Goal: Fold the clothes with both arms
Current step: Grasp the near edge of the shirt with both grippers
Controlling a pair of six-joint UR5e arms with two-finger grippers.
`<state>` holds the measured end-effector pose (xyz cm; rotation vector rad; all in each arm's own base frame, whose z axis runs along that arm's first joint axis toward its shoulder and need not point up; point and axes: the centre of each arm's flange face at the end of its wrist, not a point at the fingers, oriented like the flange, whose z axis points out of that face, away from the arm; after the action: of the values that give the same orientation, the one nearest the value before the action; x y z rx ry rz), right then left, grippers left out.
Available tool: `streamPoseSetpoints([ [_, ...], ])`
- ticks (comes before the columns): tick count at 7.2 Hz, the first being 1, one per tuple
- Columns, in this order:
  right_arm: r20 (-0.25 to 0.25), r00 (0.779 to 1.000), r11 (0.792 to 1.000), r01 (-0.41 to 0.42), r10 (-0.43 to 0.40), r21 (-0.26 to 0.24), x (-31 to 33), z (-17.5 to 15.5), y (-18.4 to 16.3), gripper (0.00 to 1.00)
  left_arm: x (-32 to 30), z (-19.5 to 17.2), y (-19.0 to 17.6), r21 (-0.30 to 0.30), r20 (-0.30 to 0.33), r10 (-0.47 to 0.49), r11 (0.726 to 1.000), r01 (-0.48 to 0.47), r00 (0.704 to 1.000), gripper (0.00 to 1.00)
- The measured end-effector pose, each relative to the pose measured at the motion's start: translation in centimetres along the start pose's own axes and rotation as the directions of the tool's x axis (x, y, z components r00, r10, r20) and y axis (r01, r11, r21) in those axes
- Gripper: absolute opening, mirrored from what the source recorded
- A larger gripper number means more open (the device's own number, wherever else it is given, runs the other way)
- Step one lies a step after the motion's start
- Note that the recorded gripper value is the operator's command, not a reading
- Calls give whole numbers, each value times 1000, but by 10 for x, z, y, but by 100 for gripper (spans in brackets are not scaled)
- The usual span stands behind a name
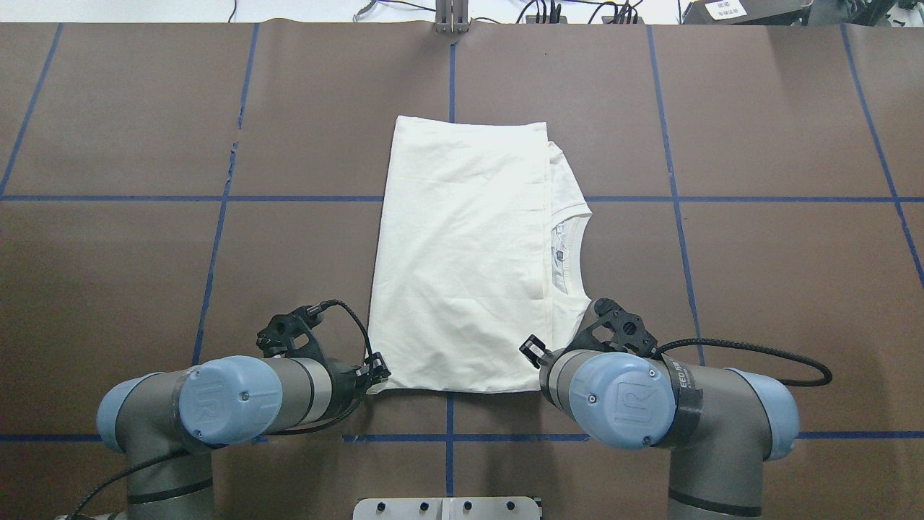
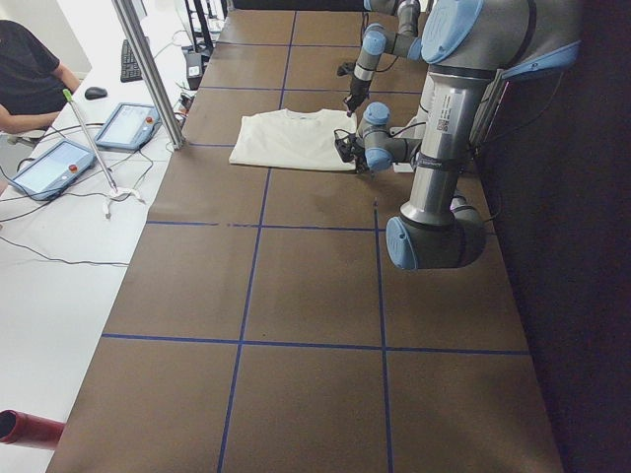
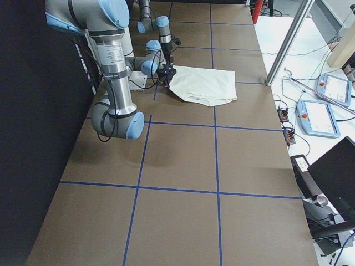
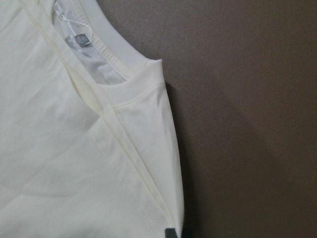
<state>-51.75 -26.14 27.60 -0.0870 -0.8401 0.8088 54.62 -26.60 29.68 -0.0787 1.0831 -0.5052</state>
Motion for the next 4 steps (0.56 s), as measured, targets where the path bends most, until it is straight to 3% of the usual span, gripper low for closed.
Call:
streamPoseSetpoints([
  [1, 0, 1000, 1000, 0, 0, 0, 0, 0, 0, 0, 0, 1, 0, 0, 1, 0, 1000, 0, 1000, 14],
  [2, 1, 1000, 1000, -1, 1, 0, 0, -1, 0, 0, 0, 2, 3, -4, 2, 2, 1000, -2, 1000, 0],
  [4, 2, 1000, 1000, -1, 1, 1, -1, -1, -1, 0, -2, 2, 12, -17, 4, 10, 1000, -10, 1000, 0],
])
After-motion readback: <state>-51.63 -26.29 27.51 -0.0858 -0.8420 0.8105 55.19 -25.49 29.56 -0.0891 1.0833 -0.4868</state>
